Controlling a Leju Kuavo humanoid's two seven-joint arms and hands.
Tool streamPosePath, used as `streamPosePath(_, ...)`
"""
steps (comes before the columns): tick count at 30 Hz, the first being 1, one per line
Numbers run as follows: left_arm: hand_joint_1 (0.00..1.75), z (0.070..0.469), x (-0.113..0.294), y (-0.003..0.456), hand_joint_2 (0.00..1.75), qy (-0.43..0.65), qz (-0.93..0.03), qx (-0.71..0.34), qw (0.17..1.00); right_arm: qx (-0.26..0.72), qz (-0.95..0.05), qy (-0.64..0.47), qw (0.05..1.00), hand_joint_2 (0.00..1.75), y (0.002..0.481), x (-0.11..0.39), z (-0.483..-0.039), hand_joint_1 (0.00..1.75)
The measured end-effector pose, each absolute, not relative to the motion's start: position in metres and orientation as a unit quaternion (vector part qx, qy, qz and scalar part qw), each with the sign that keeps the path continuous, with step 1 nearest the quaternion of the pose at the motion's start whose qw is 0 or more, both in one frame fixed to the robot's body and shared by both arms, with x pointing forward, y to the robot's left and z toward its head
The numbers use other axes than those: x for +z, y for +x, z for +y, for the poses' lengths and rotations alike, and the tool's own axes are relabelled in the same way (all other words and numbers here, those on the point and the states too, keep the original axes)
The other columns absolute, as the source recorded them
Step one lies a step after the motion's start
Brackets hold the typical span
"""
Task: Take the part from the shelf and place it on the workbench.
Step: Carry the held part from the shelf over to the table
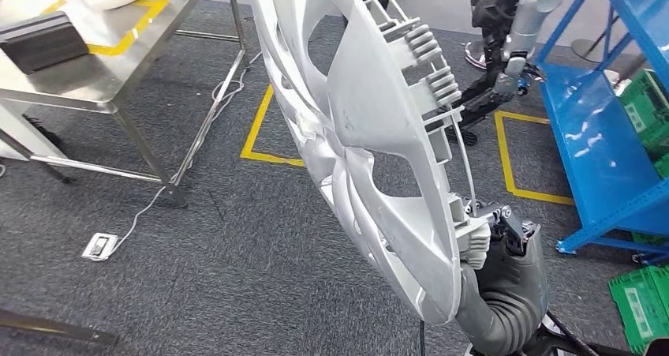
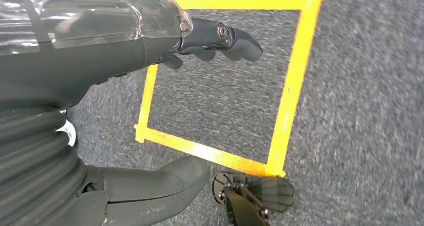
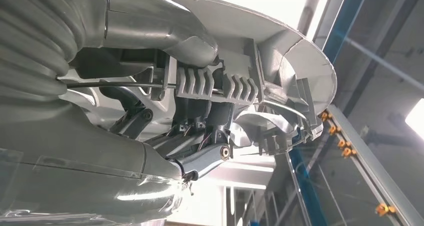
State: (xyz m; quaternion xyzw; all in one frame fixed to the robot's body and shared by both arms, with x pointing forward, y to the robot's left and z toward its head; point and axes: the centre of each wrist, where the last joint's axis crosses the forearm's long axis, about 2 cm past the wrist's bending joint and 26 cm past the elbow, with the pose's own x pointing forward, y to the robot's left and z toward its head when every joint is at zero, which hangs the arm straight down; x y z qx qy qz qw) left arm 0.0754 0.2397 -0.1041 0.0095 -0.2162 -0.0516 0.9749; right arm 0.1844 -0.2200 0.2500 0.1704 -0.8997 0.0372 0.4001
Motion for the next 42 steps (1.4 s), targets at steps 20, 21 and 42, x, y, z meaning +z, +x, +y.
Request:
streamPosePath(20,0.00,0.2358,-0.1040,0.0740,1.75,0.006,-0.218,-0.052,0.974,0.037,-0.902,0.172,0.394,1.75,0.1850,0.2532,-0.2207,1.75)
streamPosePath(21,0.00,0.2357,-0.1039,0.0740,1.75,0.006,-0.220,-0.052,0.974,0.037,-0.902,0.172,0.393,1.75,0.1853,0.2536,-0.2208,1.75)
streamPosePath(42,0.00,0.2348,-0.1037,0.0751,1.75,0.004,-0.218,-0.053,0.974,0.033,-0.907,0.166,0.386,1.75,0.1880,0.2578,-0.2251,1.75)
